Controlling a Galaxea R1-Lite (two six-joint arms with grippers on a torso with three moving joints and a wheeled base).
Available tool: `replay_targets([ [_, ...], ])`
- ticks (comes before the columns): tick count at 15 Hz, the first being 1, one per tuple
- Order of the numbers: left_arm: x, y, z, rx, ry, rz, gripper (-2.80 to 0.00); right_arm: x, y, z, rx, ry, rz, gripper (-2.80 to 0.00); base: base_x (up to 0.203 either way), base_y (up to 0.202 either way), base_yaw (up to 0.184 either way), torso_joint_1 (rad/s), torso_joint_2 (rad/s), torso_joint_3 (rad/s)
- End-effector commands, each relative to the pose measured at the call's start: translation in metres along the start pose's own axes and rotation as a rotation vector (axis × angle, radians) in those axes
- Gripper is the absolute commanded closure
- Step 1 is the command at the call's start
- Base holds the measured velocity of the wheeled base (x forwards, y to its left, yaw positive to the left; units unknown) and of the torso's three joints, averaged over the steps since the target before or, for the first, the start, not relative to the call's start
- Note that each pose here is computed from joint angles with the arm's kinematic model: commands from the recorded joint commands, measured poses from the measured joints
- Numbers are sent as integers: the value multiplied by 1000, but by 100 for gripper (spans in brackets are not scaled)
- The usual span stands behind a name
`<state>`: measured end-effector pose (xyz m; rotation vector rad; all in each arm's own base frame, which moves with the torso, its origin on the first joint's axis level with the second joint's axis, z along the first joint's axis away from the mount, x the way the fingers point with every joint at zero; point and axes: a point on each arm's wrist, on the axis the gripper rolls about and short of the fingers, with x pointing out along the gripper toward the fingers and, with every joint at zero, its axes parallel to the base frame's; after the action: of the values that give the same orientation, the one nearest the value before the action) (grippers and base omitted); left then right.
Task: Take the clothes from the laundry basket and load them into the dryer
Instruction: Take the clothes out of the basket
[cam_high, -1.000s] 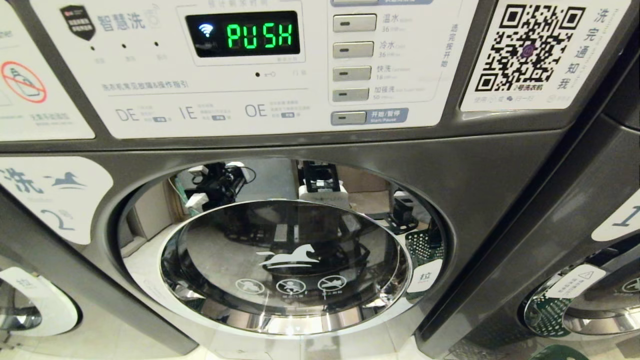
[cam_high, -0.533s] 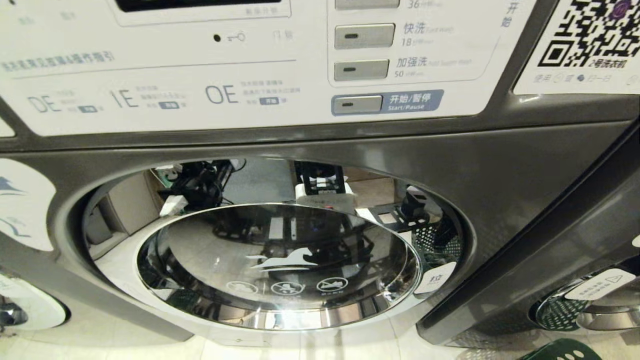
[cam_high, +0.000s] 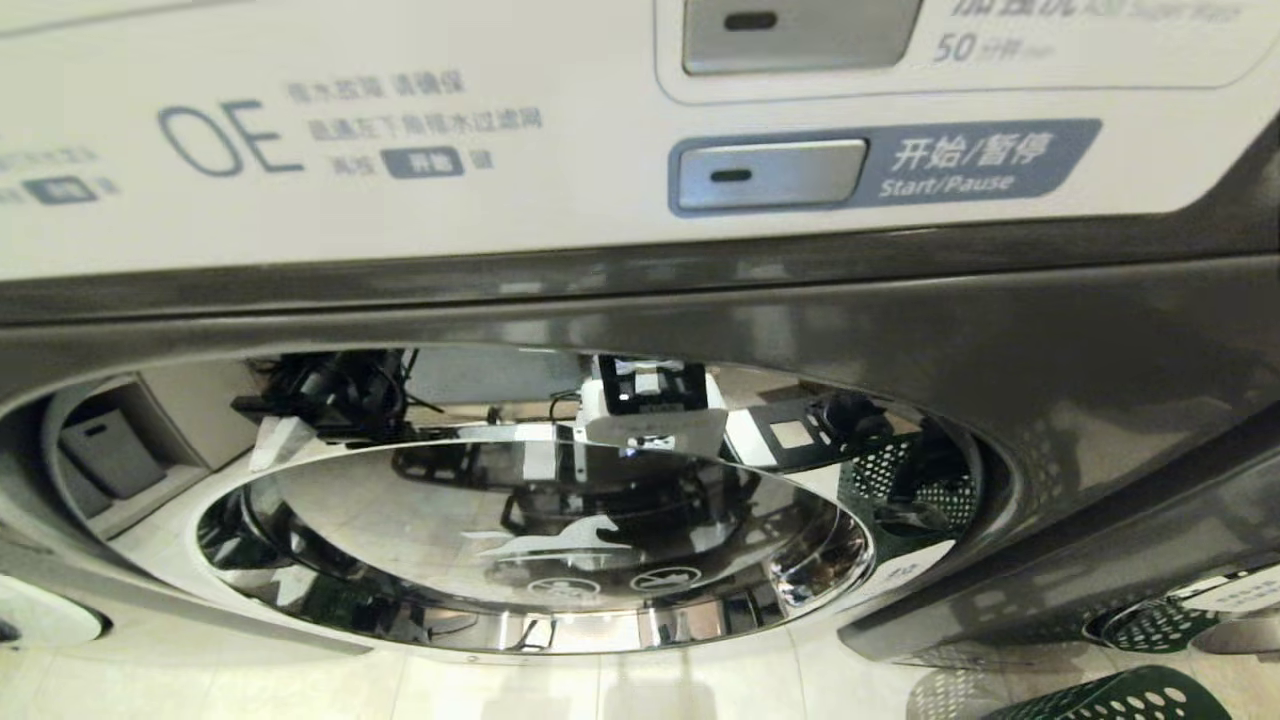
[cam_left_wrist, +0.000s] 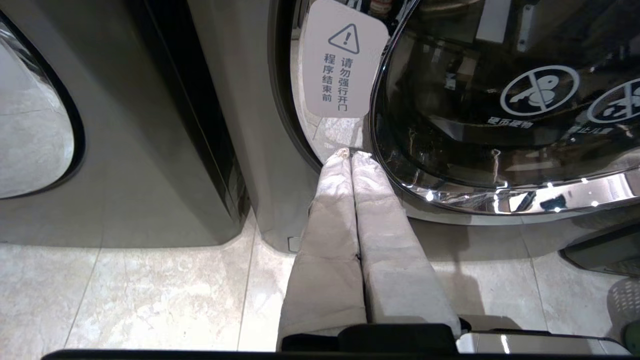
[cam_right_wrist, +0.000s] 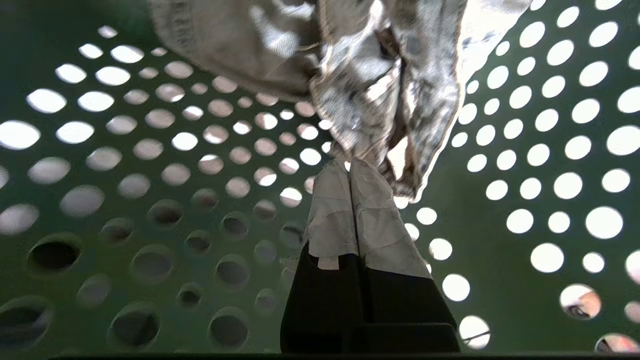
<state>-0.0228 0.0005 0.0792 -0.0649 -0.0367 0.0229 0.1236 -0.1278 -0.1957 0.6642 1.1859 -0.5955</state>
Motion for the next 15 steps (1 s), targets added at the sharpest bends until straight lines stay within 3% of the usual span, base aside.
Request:
replay_targets([
  [1,1,0,-3,-1,11,1,0,4,-1,3,-2,-20,2,0,0,0,0,-2,0,-198],
  [11,1,0,-3,-4,8,2,0,24,-4,28,-102,-147,3,0,0,0,0,0,-1,-193],
  [14,1,0,-3,-4,7,1,0,24,-4,28,-113,-147,3,0,0,0,0,-4,-8,-192],
  [15,1,0,-3,-4,7,1,0,24,-4,29,-108,-149,5,-280,0,0,0,-1,1,-102],
])
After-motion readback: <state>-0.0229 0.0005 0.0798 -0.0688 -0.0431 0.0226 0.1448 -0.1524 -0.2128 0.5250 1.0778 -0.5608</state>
